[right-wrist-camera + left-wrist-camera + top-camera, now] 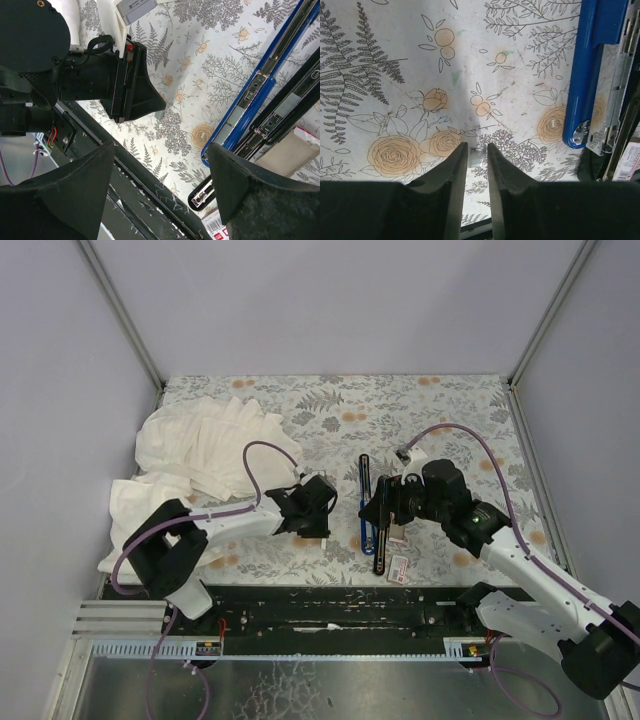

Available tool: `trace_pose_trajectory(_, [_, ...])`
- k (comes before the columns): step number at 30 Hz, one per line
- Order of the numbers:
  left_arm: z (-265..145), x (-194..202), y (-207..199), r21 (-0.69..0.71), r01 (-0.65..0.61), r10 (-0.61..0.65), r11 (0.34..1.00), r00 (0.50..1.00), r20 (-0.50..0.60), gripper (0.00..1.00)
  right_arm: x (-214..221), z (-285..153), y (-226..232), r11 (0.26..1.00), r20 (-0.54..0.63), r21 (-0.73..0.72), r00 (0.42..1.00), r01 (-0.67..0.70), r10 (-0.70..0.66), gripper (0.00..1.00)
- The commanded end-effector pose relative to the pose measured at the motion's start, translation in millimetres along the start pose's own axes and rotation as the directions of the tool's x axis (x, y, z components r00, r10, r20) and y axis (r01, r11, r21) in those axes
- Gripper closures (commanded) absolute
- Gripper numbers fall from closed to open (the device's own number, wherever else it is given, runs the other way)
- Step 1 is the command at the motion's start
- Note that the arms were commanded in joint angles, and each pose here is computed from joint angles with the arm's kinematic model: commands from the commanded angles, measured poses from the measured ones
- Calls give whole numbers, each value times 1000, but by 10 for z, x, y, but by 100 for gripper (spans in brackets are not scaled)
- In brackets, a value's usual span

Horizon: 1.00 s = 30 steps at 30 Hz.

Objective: Load the staples into the stapler

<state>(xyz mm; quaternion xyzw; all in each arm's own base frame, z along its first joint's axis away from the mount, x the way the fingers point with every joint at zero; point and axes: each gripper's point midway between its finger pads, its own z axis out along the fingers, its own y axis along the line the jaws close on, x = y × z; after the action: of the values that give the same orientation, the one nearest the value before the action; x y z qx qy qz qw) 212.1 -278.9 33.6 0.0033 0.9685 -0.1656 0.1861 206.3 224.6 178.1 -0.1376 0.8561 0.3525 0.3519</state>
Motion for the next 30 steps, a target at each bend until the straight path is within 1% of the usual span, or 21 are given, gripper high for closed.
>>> trace_pose_trajectory(1, [22,-40,-36,-15,3,-3,1000,1000,12,76,-122,-13,1,999,34,11,999,35,-35,18])
trace_pose_trajectory(6, [47,73,-31,-1,1,-1,1000,1000,-26,56,-92,5,-22,1000,21,18,999,25,-25,18])
trace_pose_trajectory(9, [28,139,-73,48,23,-21,999,999,-35,51,-69,10,-30,1000,12,22,1000,14,-15,19])
trace_pose_trajectory(12, [12,223,-170,131,58,-51,990,997,-53,50,-46,16,-38,1000,5,25,1000,2,-2,18])
trace_pose_trajectory(15, [12,307,-231,180,91,-78,979,994,-79,49,-24,27,-39,1000,-5,23,1000,-9,9,18])
trace_pose_trajectory(21, [21,330,-350,273,108,-91,956,993,-72,49,34,55,-89,998,-20,45,999,-32,33,18])
trace_pose_trajectory(24, [4,273,-392,296,103,-94,950,995,-45,49,102,90,-157,996,-45,73,998,-42,46,19])
trace_pose_trajectory(28, [-94,126,-310,265,77,-88,961,996,30,49,209,168,-235,994,-89,99,994,-50,59,19])
trace_pose_trajectory(30, [-186,-3,-216,246,63,-83,967,994,72,44,252,216,-253,992,-111,114,992,-48,60,22])
